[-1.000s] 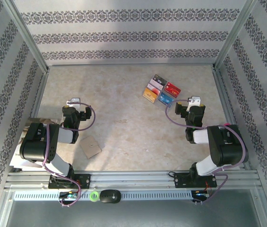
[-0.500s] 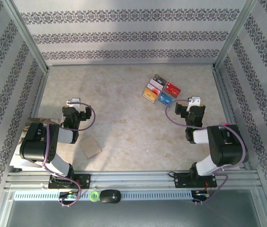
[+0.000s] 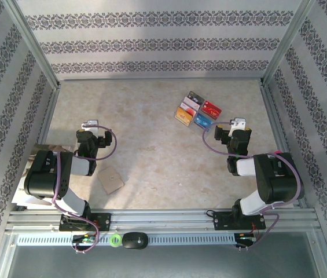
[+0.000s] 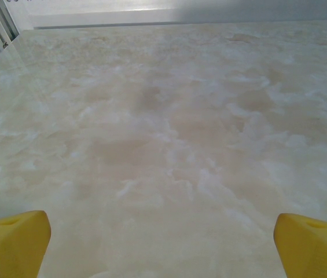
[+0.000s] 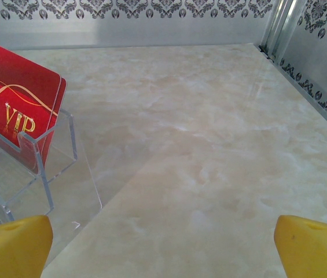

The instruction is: Take the credit cards out of the card holder

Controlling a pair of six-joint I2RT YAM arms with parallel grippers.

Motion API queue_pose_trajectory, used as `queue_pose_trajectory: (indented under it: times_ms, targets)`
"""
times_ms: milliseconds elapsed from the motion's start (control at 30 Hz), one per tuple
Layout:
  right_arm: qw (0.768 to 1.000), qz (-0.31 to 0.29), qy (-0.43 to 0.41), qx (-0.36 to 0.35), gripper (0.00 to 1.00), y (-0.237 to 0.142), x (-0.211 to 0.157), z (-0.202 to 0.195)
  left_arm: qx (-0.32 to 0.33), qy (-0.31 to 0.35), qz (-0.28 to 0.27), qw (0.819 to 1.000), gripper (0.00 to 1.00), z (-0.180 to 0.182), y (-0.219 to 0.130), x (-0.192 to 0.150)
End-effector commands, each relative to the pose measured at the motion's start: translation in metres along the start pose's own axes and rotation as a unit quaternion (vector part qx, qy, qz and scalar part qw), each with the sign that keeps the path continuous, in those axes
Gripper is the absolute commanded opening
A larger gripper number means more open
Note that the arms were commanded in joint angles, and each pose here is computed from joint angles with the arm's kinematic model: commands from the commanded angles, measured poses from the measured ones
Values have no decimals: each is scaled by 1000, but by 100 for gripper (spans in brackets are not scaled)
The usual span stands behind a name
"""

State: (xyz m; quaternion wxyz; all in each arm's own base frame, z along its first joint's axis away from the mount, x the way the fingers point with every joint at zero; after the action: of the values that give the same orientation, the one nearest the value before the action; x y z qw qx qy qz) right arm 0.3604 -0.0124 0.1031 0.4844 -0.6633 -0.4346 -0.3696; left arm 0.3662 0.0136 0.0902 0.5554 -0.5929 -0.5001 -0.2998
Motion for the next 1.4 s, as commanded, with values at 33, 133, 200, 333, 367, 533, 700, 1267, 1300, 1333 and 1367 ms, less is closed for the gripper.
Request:
queue_pose_trajectory:
  times_ms: [33,133,200,333,367,533,700,1267,1300,1333,1367]
  targets:
    - [1000,-27,16,5,98,1,16,-5,4,-8,-24,1000,99,2,0,12]
    - [999,-28,23,5,98,0,20,-9,26,-16,-30,999,99,6,-8,24]
    - [1000,-18,20,6,98,-1,21,-10,36,-18,-25,999,99,5,-14,39]
    - [992,41,51,-104,98,-4,30,-45,78,-64,-43,994,99,13,-26,66]
    - [988,57,57,-134,98,-7,35,-55,86,-88,-58,991,99,15,-30,75]
    - [944,87,208,-242,98,-22,48,-89,120,-217,-119,961,99,27,-44,96]
    - [909,117,384,-116,98,-10,37,-73,150,-378,-37,913,99,40,-50,89]
    - [880,208,396,159,82,50,48,-15,-110,-428,127,888,90,-42,-48,84]
    - [878,208,398,164,83,55,50,-14,-120,-426,135,887,91,-49,-48,82]
    - [875,210,402,166,83,58,51,-13,-121,-423,143,886,92,-52,-47,78]
    - [874,209,406,168,83,61,53,-13,-117,-419,155,887,93,-57,-45,74]
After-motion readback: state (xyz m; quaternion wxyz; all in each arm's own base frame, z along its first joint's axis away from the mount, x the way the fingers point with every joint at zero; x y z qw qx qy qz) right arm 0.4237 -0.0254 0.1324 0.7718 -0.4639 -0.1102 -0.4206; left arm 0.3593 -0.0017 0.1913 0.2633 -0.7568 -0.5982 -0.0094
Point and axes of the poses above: each hand's point on the last joint's axis, 136 mm out from that joint toward the fingers, its own y axis out along the fingers, its own z axis along the line the jaws close on, x = y × z, the point moved 3 cm from there along -y, back along the fingers, and after that the axes turned 15 degrees about -y, right-handed, at the moved point
